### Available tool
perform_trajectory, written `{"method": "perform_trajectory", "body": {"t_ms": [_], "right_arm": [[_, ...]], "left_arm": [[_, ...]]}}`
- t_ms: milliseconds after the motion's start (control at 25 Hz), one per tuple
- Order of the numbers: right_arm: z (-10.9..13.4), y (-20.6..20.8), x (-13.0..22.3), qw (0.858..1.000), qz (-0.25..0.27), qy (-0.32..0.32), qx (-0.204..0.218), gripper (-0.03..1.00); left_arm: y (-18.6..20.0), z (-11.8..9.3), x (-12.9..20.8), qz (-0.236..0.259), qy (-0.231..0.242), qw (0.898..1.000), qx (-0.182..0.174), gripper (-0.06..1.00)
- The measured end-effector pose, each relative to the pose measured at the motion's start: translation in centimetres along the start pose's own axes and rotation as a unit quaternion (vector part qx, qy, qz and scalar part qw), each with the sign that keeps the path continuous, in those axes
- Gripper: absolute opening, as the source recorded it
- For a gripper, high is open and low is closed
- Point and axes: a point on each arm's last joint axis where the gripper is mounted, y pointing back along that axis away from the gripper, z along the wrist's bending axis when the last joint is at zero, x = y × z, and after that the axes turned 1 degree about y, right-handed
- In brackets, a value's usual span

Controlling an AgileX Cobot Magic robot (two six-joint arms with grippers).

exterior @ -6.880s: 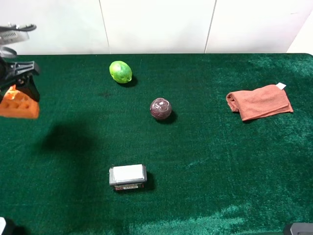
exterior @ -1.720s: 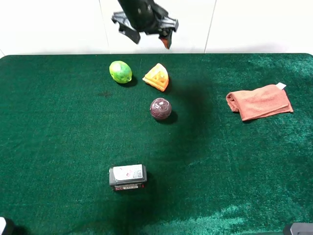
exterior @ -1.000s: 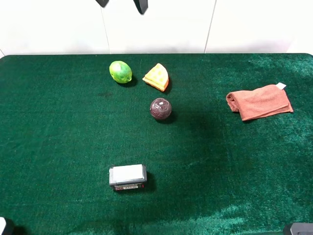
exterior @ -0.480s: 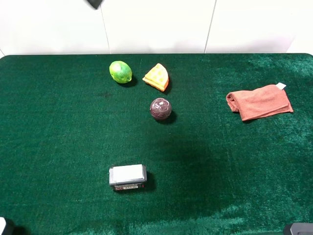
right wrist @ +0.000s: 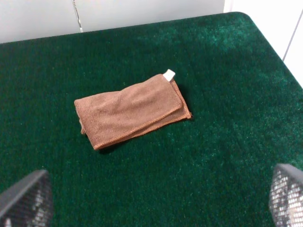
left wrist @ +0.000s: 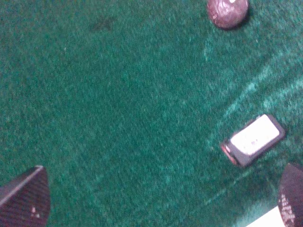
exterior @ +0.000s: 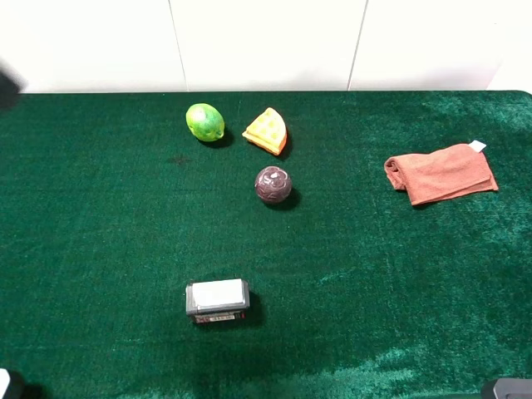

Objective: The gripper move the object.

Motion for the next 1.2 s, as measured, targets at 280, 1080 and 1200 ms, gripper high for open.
{"method": "perform_trajectory", "body": {"t_ms": [280,1080,1200], "right_arm": [[0.0,0.0,0.0,1.0,0.0,0.0,0.0,0.7],[0.0,0.0,0.0,1.0,0.0,0.0,0.0,0.7],[0.0,0.0,0.0,1.0,0.0,0.0,0.0,0.7]], "left_arm": [[2.3,0.7,7.0,-0.071,0.012,0.997,0.001,0.99],[-2.7,0.6,17.3,-0.172,0.181,0.96,-0.128,0.99],[-2.3,0.3,17.9,-0.197,0.167,0.957,-0.135,0.99]]}}
